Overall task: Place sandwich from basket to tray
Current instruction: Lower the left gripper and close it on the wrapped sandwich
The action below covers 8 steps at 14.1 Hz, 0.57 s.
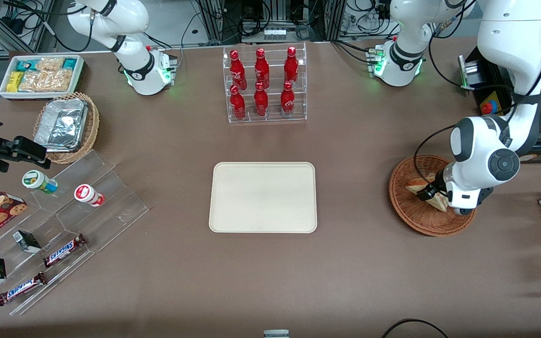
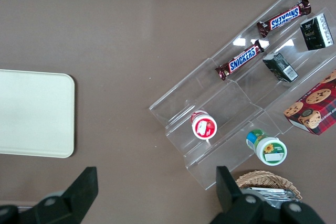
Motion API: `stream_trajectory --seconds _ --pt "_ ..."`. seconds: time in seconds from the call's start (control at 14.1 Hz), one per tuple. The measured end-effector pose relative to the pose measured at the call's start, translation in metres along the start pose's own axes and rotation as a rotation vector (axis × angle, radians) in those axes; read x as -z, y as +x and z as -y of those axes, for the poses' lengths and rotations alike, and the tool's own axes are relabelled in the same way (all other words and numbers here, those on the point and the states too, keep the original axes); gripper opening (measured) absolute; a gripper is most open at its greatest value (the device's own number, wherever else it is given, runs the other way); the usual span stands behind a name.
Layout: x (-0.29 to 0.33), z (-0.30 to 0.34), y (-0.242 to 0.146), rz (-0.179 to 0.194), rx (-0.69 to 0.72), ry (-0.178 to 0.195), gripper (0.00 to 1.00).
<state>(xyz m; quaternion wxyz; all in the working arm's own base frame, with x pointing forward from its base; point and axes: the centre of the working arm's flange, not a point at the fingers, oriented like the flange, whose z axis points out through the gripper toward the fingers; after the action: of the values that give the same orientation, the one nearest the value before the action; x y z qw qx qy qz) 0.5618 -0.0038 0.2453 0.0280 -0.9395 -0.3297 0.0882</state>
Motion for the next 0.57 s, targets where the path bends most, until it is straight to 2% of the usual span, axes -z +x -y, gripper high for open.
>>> stream_trajectory --seconds 0.07,0.14,0.21,0.42,0.57 --pt "-0.002 0.001 0.0 0.001 0.002 0.001 0.77" --pt "-0.003 0.002 0.0 0.001 0.009 0.0 0.77" --pt "-0.003 0.002 0.0 -0.001 0.02 -0.001 0.7" --pt "0.008 -0.001 -0.001 -0.006 0.026 -0.004 0.39" --pt "0.032 -0.01 -0.009 0.002 0.004 0.007 0.35"
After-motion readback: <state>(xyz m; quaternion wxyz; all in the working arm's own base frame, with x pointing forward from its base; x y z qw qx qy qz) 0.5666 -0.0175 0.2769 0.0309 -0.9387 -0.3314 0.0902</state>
